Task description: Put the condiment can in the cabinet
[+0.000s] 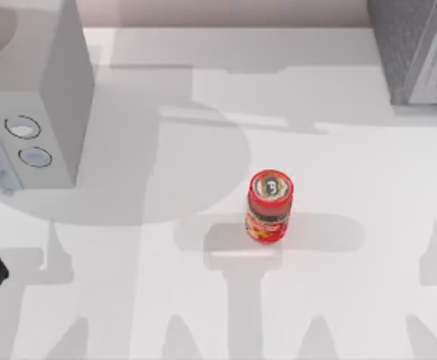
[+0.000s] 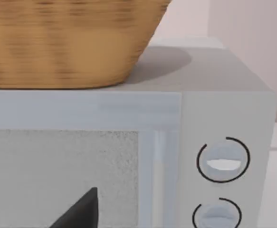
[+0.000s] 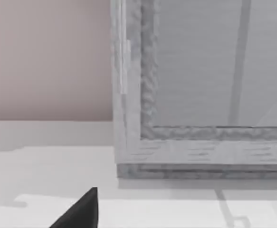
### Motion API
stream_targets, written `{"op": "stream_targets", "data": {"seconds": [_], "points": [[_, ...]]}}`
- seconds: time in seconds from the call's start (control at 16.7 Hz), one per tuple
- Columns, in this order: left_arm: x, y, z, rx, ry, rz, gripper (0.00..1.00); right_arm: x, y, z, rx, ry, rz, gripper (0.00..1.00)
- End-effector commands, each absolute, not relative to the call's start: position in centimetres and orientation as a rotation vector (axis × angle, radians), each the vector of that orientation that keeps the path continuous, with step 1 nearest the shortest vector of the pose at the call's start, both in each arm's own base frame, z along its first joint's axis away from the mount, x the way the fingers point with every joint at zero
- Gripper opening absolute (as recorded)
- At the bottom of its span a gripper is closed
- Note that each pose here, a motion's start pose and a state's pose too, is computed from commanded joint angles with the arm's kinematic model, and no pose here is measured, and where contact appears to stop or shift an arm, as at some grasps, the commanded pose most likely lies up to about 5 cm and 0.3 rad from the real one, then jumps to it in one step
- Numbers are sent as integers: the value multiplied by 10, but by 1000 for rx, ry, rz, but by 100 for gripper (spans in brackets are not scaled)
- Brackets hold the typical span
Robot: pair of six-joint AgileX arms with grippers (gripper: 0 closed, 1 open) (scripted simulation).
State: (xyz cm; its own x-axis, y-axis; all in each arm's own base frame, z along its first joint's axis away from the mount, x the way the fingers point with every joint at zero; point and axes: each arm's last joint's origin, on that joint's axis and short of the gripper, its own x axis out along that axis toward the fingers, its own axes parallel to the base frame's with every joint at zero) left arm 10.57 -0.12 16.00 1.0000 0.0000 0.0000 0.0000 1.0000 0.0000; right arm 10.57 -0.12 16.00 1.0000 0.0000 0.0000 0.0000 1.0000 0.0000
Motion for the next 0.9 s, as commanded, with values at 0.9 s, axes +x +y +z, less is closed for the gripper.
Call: {"op": "stream_targets", "data": {"seconds": [0.9], "points": [[106,-1,160,0,0,0,100,180,32,218,20,4,570,100]]}}
